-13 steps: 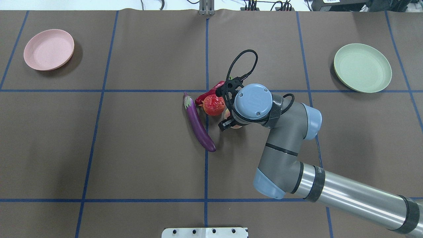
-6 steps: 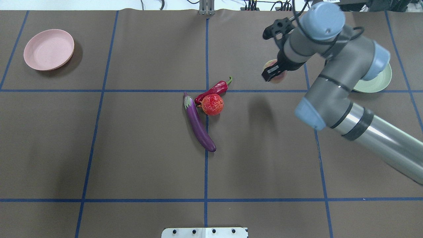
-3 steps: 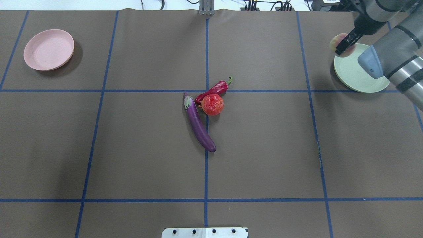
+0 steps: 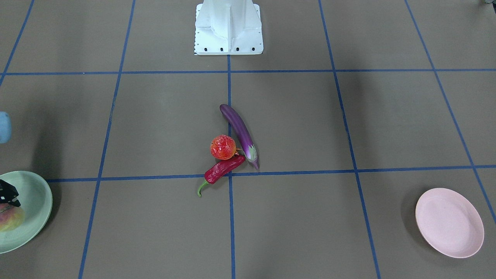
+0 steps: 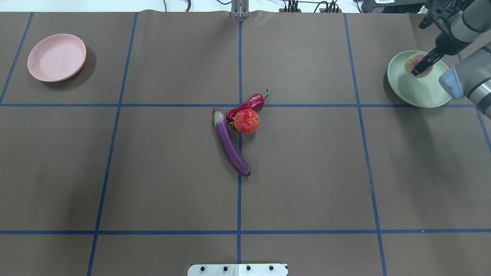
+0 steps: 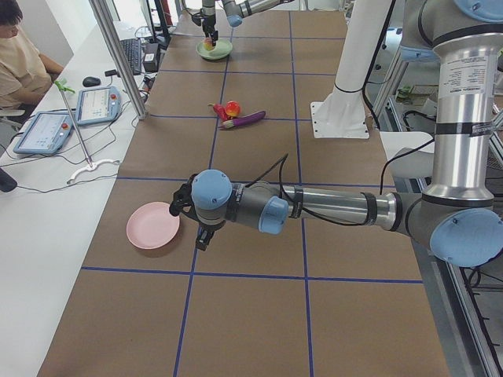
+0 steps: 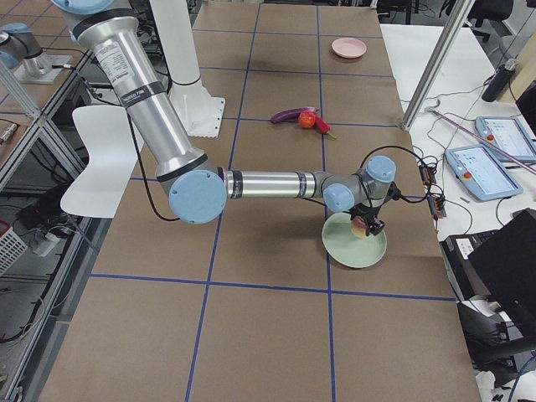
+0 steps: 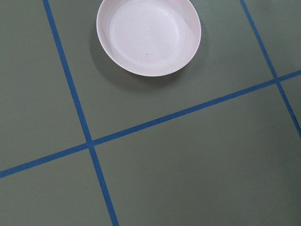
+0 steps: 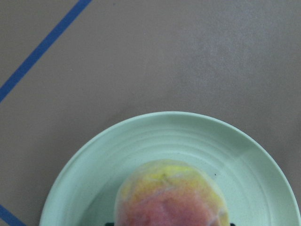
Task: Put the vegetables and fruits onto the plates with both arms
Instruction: 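Carry the peach with the right gripper onto the green plate and release, then move the right gripper back and grasp the red pomegranate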
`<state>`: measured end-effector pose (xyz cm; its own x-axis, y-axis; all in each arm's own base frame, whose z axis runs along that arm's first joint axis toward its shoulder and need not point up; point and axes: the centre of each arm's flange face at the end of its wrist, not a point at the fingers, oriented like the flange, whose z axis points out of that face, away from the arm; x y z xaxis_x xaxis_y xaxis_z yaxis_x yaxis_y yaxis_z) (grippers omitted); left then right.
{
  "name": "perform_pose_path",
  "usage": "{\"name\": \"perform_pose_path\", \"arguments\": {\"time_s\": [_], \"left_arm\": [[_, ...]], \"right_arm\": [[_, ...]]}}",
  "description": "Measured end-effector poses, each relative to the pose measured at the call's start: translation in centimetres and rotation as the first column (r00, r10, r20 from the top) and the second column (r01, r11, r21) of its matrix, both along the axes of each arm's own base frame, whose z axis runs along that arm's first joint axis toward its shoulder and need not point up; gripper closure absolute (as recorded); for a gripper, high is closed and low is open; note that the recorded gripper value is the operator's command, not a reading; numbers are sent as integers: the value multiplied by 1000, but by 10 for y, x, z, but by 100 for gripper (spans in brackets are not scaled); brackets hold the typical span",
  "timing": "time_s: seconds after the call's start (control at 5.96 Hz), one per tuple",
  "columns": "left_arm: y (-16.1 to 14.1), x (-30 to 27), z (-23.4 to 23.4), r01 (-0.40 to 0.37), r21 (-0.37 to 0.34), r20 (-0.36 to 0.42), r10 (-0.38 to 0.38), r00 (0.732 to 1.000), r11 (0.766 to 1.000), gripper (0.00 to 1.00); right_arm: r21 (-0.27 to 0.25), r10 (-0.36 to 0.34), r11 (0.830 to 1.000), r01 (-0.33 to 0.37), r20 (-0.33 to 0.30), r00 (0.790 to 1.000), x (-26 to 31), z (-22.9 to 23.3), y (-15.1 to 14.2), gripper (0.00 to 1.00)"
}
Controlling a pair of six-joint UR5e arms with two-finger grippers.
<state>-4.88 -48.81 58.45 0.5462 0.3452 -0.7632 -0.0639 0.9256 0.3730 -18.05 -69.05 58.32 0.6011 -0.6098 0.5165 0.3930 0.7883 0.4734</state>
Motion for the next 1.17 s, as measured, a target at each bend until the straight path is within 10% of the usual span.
{"name": "perform_pose_path", "arguments": {"time_s": [0.5, 1.17], "left_arm": [[0, 0, 1, 1, -2, 0, -1, 1000, 1000, 0], [-1, 0, 0, 0, 0, -1, 0, 1000, 1000, 0]], "right_arm": [[-55, 164, 986, -159, 85, 983, -17, -83, -6, 1], [-264, 374, 910, -319, 191, 908, -242, -294, 57, 1]]}}
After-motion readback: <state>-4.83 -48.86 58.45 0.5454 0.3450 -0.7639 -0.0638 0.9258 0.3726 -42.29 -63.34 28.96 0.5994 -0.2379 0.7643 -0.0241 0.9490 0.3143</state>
